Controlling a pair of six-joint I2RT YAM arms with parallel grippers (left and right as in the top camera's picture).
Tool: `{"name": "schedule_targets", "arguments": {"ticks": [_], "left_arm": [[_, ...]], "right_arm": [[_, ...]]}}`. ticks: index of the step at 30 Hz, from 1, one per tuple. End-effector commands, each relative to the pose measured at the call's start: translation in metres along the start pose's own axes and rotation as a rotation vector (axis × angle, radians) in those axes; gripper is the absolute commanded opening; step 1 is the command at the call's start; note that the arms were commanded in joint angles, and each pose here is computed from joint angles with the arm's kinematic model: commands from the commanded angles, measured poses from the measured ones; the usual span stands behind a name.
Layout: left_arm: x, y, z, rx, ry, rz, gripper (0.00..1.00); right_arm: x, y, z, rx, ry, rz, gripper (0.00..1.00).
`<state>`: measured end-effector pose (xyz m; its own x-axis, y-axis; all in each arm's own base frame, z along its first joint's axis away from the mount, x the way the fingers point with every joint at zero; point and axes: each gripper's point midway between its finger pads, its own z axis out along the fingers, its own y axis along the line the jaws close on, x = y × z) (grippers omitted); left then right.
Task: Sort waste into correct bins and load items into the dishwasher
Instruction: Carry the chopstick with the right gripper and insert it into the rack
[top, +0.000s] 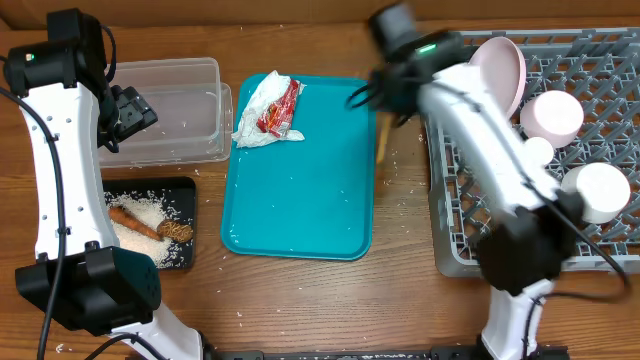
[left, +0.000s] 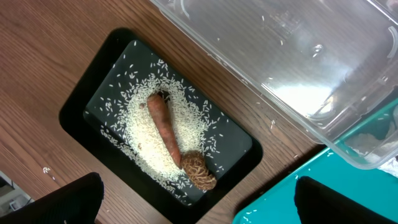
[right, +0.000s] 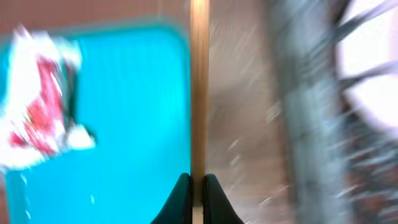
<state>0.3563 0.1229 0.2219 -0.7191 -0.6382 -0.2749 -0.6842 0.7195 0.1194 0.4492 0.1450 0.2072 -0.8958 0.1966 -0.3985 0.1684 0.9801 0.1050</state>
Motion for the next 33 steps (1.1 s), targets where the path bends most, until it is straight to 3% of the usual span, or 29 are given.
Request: {"name": "schedule_targets", "arguments": {"ticks": [1,7,19,21,24,25,33], "left_arm": [[-0.002,-0.004,-0.011,0.021,-0.032,0.008,1.0],[-0.002,-0.004,-0.011,0.022,-0.032,0.009,1.0],[-0.002,-0.004,-0.011,0.021,-0.032,0.009,1.0],[-0.002,-0.004,-0.011,0.021,-0.032,0.008,1.0],[-0.002,-0.004,-0.011,0.021,-0.032,0.008,1.0],[-0.002,-0.004,-0.011,0.021,-0.032,0.008,1.0],[-0.002,-0.004,-0.011,0.021,-0.032,0.008,1.0]], "right_arm": [[-0.041,-0.049,-0.05,0.044,-0.152,-0.038,0.04],[-0.064,-0.101,-0.038,0.039,-0.149,-0.1,0.04],[-0.074,-0.106,0.02,-0.017,-0.118,-0.104,0.04],[-0.073,-0.106,0.028,-0.016,-0.105,-0.103,0.07],[-0.07,-0.106,0.035,-0.012,-0.084,-0.1,0.29],[-0.069,-0.107,0.035,-0.012,-0.081,-0.1,0.32],[-0.058,-0.106,0.034,-0.016,-0.036,-0.098,0.4]]}}
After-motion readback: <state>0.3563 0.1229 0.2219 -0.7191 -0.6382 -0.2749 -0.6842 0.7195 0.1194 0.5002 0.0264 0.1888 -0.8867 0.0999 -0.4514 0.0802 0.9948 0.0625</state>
